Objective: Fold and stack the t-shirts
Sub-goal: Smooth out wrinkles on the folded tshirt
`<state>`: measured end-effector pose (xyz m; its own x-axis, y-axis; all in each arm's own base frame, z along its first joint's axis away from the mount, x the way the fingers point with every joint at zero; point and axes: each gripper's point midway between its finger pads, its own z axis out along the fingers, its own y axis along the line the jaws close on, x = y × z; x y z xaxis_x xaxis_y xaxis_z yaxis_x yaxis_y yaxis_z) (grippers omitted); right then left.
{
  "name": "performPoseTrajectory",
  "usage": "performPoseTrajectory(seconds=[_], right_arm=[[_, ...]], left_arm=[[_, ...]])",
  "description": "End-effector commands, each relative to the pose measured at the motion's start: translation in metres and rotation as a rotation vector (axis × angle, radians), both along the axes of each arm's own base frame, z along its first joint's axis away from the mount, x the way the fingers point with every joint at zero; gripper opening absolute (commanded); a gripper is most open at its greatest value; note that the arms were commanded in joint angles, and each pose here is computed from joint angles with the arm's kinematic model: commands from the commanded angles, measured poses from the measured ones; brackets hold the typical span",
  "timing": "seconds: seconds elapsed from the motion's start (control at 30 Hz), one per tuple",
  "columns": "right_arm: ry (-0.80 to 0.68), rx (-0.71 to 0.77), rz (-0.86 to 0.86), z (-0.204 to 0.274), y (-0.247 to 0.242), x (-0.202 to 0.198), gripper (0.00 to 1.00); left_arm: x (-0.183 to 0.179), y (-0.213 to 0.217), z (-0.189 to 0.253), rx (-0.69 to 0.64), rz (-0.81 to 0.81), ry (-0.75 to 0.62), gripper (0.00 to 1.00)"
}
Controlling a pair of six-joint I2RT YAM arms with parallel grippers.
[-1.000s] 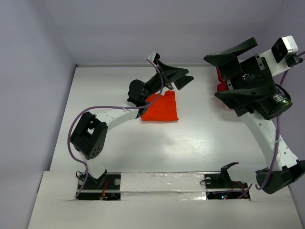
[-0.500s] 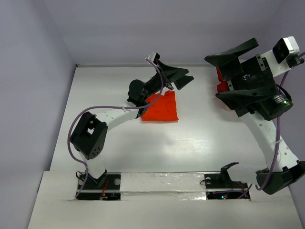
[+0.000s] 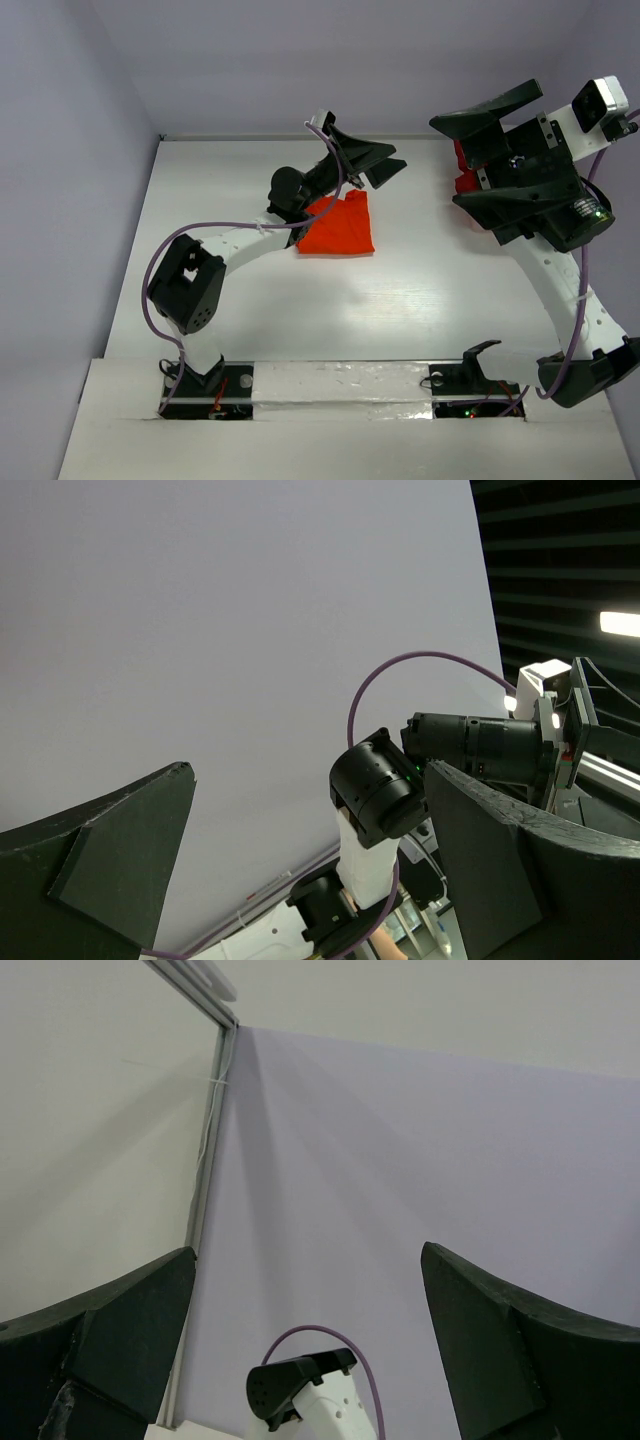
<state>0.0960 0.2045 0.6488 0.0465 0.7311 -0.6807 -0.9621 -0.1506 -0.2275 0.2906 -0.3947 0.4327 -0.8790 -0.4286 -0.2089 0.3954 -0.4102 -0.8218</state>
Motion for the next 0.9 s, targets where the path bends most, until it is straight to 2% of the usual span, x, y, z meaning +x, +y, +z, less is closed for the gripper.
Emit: performPoseTrajectory(seconds=[0.0,0.87], right_arm=[[-0.040,0.036,-0.016,0.0056,-0.0078,-0.0111,1.00],[-0.038,0.037,-0.021,0.0040,-0.0076,-0.0101,1.00]], left_arm=[[-0.0664,0.0525,0.0802,-0.323,-0.010,-0.396,0.99],[-0.0661,0.0518,0.0774,-0.322,-0.018,-0.392,0.99]])
